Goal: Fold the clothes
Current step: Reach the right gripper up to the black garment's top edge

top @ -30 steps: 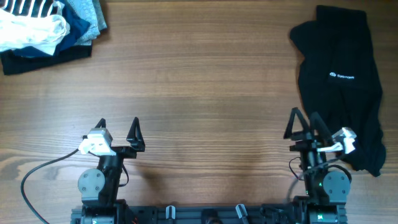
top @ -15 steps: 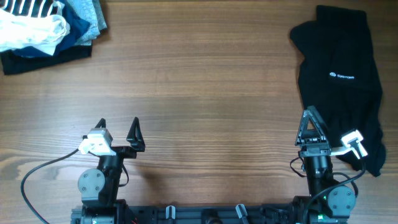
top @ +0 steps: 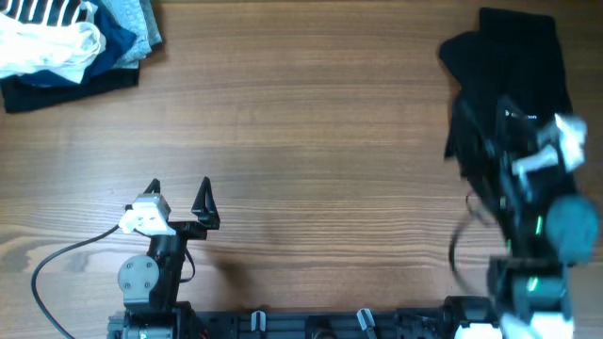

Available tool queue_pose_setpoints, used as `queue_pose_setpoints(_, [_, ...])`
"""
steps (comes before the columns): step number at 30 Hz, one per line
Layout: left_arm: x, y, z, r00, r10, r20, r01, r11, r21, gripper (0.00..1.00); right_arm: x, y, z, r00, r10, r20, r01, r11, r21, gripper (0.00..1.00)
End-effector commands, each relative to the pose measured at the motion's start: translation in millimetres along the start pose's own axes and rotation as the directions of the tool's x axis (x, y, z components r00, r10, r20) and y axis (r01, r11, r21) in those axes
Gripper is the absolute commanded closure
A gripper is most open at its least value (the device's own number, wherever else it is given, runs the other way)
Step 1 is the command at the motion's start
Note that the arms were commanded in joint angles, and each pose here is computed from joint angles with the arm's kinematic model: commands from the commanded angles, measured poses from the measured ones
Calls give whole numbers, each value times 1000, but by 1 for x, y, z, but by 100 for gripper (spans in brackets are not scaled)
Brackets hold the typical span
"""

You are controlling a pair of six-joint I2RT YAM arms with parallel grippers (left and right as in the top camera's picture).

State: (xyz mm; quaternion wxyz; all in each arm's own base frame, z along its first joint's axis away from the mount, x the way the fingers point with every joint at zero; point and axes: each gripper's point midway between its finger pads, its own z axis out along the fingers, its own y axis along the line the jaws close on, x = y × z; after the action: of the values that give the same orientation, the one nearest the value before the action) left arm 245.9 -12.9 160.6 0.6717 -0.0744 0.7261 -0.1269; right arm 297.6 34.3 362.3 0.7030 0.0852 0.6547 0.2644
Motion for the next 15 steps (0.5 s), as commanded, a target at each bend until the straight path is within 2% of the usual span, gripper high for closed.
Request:
queue_pose_setpoints(1, [2, -1, 0, 1000, 20, -2, -20, 1000, 10, 0, -8, -19, 51, 978, -152, -143, 165, 983, 77, 0])
queue_pose_setpoints(5, [2, -1, 0, 1000, 20, -2, -20, 1000, 10, 0, -3, -62, 99, 918, -172, -356, 254, 946, 199, 0])
queue_pose_setpoints(9, [2, -1, 0, 1000, 20, -1, -20, 1000, 10, 0, 7, -127, 127, 829, -81, -553, 307, 893, 329, 0])
queue_pose_setpoints(15, [2, -1, 0, 1000, 20, -1, -20, 1000, 10, 0, 18, -218, 129, 745, 142, -652, 278, 822, 497, 0])
